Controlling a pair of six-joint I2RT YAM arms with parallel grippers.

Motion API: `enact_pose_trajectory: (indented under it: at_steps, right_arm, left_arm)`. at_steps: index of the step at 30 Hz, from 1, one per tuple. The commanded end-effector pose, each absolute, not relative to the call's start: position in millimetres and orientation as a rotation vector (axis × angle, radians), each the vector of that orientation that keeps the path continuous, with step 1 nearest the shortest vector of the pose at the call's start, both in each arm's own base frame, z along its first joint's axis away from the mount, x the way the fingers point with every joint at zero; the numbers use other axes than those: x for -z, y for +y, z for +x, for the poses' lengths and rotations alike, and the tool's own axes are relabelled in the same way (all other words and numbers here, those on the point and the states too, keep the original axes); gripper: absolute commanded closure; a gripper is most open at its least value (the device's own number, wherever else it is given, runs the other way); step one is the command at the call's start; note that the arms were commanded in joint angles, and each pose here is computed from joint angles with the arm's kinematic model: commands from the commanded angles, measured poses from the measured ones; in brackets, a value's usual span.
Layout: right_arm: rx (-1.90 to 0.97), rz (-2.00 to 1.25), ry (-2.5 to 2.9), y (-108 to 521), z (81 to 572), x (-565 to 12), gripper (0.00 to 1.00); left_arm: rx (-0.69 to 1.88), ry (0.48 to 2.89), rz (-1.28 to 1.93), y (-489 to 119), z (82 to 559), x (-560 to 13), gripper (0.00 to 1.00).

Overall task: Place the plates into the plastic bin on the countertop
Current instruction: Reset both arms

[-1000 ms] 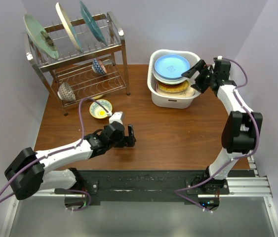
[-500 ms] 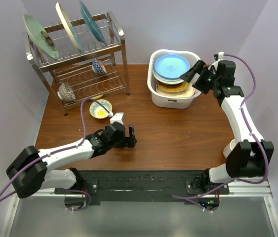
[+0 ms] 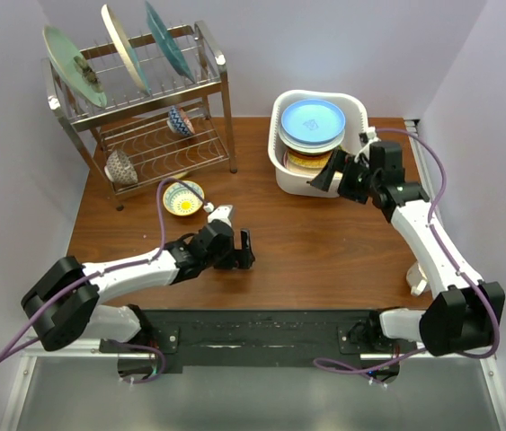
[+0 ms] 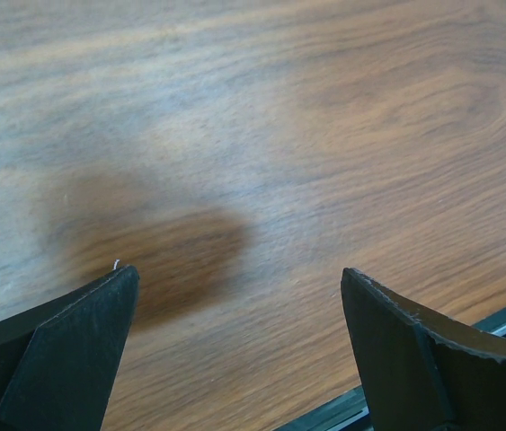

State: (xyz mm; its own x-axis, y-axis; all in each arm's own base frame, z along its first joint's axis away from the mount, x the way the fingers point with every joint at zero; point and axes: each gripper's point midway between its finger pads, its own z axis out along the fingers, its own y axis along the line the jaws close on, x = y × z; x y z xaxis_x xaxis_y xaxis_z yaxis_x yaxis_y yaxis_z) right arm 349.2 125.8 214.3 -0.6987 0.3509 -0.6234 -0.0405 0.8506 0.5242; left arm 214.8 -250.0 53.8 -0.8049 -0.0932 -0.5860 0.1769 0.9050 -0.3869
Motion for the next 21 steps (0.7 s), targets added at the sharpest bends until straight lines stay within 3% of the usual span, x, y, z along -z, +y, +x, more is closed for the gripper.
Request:
enact_pose_trajectory:
  at_steps: [1,21]
  right_arm:
    - [-0.607,0.186,2.288,126.7,329.7,-196.7,0.01]
    - [-0.538,0.116,2.514,146.0,263.2,-90.5,0.01]
  left_arm:
    - [0.619,2.352,0.075,-265.4,231.8,-81.8,0.00]
    - [0.588,2.229,0.141,-273.2,255.6,-133.0,0.00]
